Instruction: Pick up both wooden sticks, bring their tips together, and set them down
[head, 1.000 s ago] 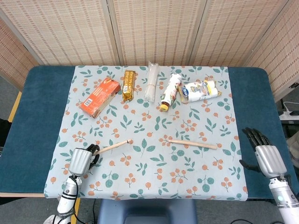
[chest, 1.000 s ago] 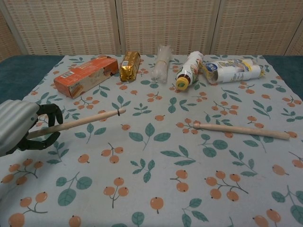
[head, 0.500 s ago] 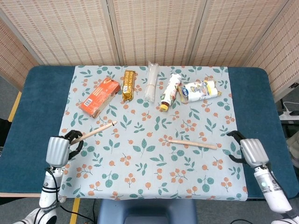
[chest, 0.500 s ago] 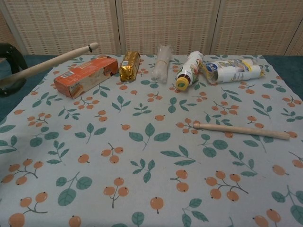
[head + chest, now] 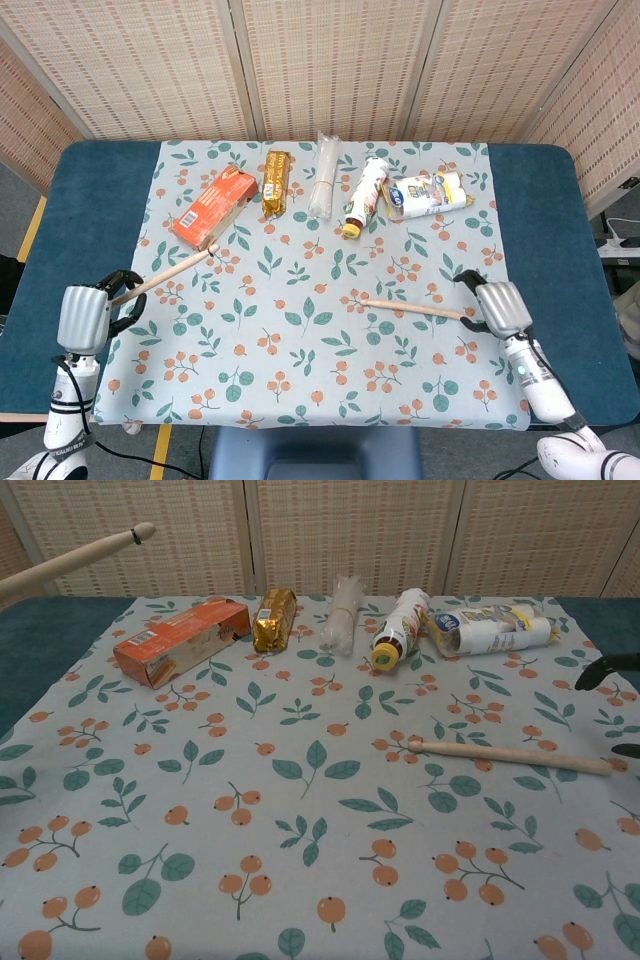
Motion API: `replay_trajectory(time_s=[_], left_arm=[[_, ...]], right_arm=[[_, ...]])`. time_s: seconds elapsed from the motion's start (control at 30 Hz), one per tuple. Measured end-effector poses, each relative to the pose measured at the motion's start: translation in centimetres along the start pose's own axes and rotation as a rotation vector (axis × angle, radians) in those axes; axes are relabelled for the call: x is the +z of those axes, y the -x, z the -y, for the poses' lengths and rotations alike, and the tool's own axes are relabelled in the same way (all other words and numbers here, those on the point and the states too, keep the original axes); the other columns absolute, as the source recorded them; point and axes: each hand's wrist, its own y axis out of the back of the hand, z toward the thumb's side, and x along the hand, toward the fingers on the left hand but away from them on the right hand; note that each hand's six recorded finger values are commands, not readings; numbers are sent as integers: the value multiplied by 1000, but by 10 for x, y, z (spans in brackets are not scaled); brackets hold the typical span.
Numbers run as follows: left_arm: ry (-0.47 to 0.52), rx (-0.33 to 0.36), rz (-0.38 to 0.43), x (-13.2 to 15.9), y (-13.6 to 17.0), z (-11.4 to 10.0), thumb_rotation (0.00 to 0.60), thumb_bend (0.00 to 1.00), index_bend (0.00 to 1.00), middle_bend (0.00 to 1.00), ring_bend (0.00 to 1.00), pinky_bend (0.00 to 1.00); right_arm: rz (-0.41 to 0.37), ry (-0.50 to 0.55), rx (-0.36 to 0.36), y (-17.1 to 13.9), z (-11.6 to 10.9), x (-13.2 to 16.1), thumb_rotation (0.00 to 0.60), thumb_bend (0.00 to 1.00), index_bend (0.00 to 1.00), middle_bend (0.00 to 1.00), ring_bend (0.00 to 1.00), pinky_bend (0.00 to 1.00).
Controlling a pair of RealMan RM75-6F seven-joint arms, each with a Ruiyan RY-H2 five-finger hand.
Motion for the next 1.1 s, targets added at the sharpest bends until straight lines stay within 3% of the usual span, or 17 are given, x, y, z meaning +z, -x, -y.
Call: replay_trajectory(time_s=[0.23,0.5,0.93,1.1], left_arm=[[-4,3,-12,-5,3,-1,600,412,734,918,1000,1000],[0,8,-23,-10,5,-2,600,413,733,917,1000,1000],[7,19,-33,-15,7,-5,600,413,733,917,1000,1000],[6,14,-34,-16,9,-4,600,412,733,917,1000,1000]], right_arm=[[10,2,42,23,19,14,600,111,303,240,823,938],[-18,0,62,28,29,29,600,111,352,274,836,952],[-38,-99,44,30,38,37,600,114,433,369,858,974],[-54,-122,38,31,41,42,600,174,457,405,866,981]])
